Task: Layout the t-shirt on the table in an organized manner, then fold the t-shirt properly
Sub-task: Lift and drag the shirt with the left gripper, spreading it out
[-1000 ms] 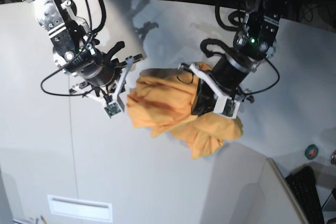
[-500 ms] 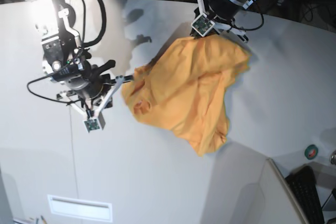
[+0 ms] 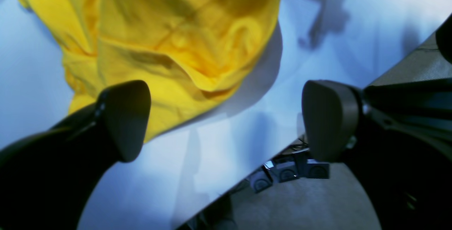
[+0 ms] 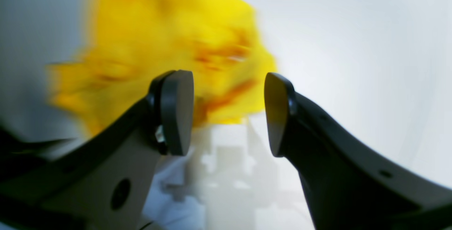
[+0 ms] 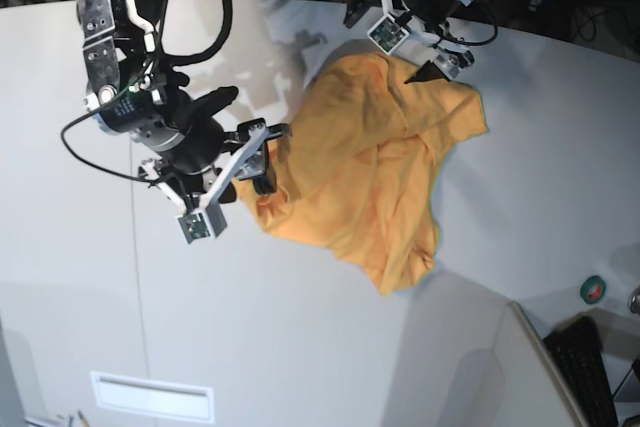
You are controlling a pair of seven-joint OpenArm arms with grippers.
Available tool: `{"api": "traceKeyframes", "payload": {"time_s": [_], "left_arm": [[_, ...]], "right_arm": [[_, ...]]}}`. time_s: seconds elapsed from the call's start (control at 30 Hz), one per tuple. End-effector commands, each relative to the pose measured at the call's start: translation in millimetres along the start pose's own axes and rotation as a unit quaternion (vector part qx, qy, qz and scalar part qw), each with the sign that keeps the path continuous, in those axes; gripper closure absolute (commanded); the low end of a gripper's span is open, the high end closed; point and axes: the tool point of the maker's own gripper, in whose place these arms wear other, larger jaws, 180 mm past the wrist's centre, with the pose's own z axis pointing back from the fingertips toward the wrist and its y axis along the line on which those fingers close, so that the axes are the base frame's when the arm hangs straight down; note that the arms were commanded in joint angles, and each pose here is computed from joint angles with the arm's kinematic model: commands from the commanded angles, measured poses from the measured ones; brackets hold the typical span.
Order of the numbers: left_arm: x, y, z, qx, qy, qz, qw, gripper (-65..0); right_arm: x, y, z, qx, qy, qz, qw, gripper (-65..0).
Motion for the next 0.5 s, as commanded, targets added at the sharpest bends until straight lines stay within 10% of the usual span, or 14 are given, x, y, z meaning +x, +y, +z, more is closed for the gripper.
{"api": "traceKeyframes", "payload": {"time_s": [0.0,0.23,0.47], "left_arm": [[7.5,0.1,2.4,-0.001,-0.018,0.007,1.0,-65.0],[20.6,100.1,3.1,0.101,-0.063,0.154,0.981,-65.0],[35.2,147.5,-4.9,0.143,-0.084,0.15,0.975,-65.0]], "right_arm": [[9.6,3.0,2.0,0.008,-0.018,-0.002,0.9998,-31.4],[-10.5,4.0,-6.3,0.013,0.025,-0.013,0.9995,-31.4],[-22.0,5.9,-6.6,0.017,0.048,-0.014,0.9986,-31.4]]}}
